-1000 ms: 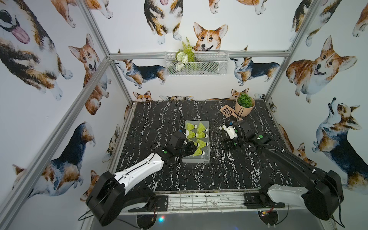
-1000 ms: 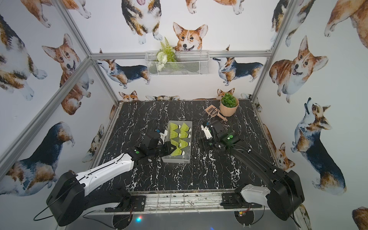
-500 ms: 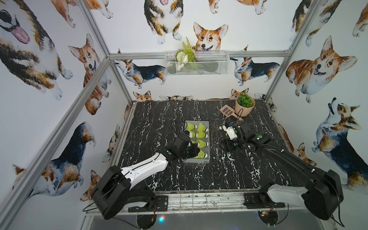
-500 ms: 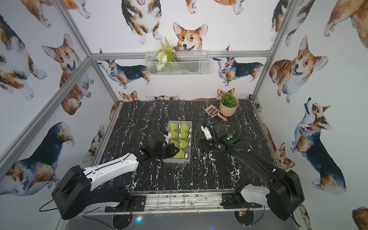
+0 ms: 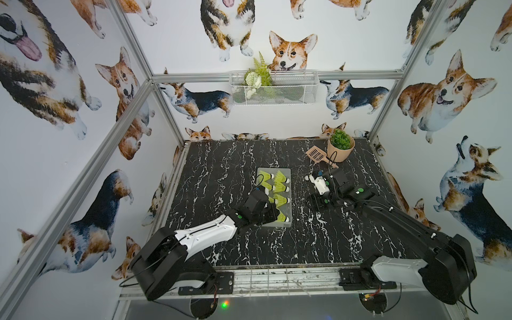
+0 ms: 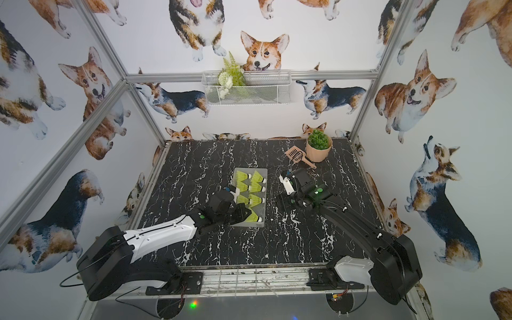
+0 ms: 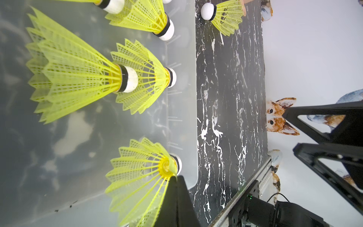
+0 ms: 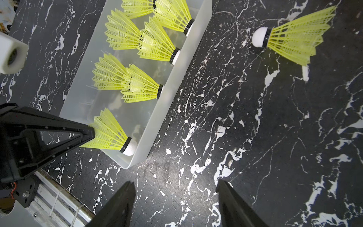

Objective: Put the shuttlecocks into the storage box
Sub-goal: Place the shuttlecock in the storage box.

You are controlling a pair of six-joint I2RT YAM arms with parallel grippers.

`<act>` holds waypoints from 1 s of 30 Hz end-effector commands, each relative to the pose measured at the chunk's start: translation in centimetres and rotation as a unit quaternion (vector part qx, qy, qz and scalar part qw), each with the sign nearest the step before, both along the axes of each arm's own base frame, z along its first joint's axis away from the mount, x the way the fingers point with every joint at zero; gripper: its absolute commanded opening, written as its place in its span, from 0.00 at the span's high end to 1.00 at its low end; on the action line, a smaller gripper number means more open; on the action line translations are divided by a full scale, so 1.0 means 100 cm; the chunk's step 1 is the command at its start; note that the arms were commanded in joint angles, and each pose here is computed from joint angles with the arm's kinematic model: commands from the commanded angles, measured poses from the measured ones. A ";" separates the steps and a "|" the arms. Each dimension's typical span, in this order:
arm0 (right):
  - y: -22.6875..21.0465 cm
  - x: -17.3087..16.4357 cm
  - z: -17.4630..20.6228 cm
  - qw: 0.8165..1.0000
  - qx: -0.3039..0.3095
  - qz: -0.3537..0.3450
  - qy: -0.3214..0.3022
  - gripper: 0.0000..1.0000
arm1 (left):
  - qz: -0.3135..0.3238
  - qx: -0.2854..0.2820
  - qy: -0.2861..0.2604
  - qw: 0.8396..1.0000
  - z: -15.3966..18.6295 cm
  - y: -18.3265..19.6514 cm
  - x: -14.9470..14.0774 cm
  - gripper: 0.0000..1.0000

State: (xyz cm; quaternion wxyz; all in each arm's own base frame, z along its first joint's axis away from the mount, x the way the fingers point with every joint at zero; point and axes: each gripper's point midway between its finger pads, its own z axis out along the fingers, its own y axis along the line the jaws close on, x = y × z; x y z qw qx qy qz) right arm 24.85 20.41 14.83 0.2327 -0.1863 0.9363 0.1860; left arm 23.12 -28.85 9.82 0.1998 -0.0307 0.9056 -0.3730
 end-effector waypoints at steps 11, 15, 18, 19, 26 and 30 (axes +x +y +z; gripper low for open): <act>0.003 0.000 -0.002 1.000 0.005 0.002 0.003 0.29 | 0.015 -0.012 -0.009 1.000 -0.009 -0.007 0.005 1.00; 0.003 0.000 -0.003 1.000 0.006 0.001 0.004 0.29 | 0.015 -0.010 -0.009 1.000 -0.012 -0.009 0.005 1.00; 0.003 -0.001 -0.004 1.000 0.005 0.001 0.006 0.28 | 0.018 -0.013 -0.011 1.000 -0.015 -0.009 0.004 1.00; 0.003 -0.001 -0.004 1.000 0.005 0.001 0.005 0.29 | 0.018 -0.012 -0.010 1.000 -0.016 -0.009 0.004 1.00; 0.003 -0.001 -0.004 1.000 0.005 0.002 0.005 0.28 | 0.022 0.002 -0.009 1.000 -0.025 -0.006 0.003 1.00; 0.002 0.000 -0.003 1.000 0.005 0.001 0.004 0.28 | 0.020 0.005 -0.010 1.000 -0.025 -0.007 0.003 0.87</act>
